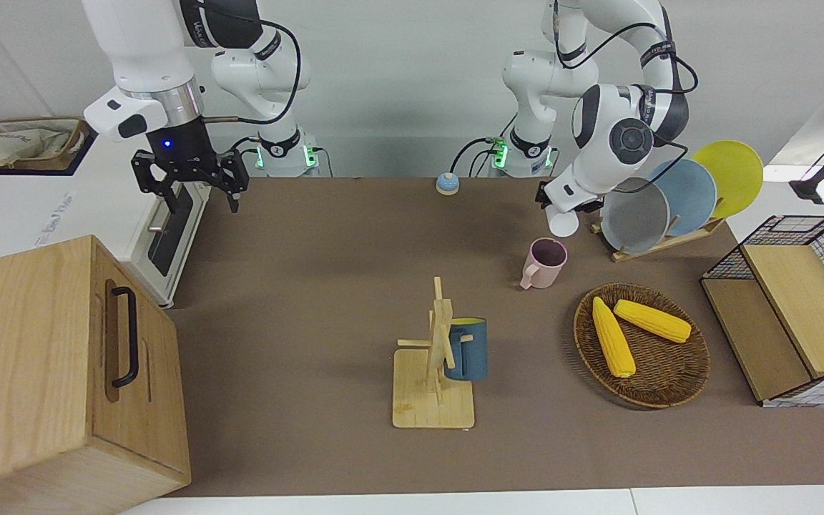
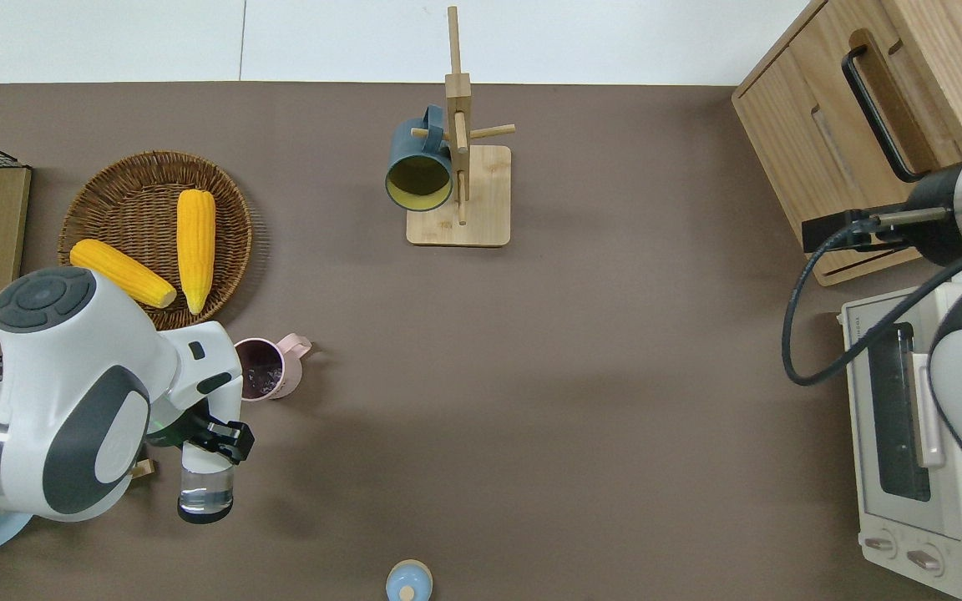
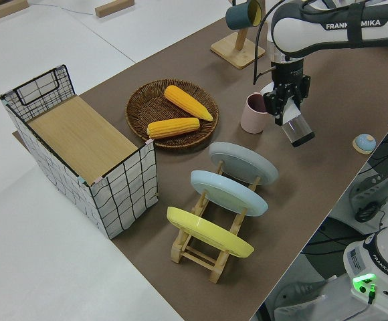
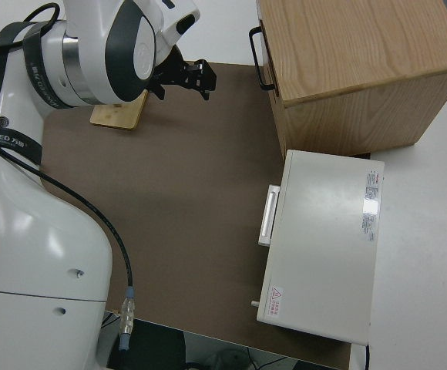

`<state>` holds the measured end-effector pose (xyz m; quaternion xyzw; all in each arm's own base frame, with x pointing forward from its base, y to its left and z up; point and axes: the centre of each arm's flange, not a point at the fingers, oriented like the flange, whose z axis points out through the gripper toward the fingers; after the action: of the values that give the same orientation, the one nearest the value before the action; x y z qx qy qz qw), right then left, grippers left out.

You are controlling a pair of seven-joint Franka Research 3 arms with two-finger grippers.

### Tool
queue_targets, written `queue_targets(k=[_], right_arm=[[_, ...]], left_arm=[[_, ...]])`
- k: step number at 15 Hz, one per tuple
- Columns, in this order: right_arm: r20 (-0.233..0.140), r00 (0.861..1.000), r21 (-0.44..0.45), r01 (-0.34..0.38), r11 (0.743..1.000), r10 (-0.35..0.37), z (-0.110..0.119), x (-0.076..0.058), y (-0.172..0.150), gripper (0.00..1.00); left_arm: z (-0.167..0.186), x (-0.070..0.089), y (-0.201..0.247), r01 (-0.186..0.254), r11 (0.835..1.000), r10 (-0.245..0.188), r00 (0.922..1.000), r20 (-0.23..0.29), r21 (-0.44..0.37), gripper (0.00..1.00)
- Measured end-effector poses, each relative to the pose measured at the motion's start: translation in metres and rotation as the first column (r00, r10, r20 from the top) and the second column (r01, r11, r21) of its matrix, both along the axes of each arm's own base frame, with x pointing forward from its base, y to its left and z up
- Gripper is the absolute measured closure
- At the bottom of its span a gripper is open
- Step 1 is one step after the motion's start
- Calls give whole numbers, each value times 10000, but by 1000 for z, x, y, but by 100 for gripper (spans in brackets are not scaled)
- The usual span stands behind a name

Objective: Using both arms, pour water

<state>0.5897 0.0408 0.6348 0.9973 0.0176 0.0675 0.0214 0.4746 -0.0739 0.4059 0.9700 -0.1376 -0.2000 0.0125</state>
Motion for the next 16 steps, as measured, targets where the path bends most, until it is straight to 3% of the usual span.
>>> queue_targets(k=[4,9,11,15,16], right_arm=[[0,10000,0,0,10000,0,0,0,0,1],[0,10000,0,0,10000,0,0,0,0,2],[0,10000,0,0,10000,0,0,0,0,1],[0,10000,1,1,10000,-1,0,0,0,1],[0,10000,1,1,10000,-1,0,0,0,2]], left_arm=[[7,-1,3,-86,10000,87,9997,215,-39,36],[17,-21,15,-272,9990,317,9898,1391,-342,36],[15,-29,16,-356,9984,435,9805,1916,-442,36],[-5,-42,9,-624,9964,771,9493,3049,-575,36],[-11,-47,9,-665,9960,822,9449,3168,-601,36]])
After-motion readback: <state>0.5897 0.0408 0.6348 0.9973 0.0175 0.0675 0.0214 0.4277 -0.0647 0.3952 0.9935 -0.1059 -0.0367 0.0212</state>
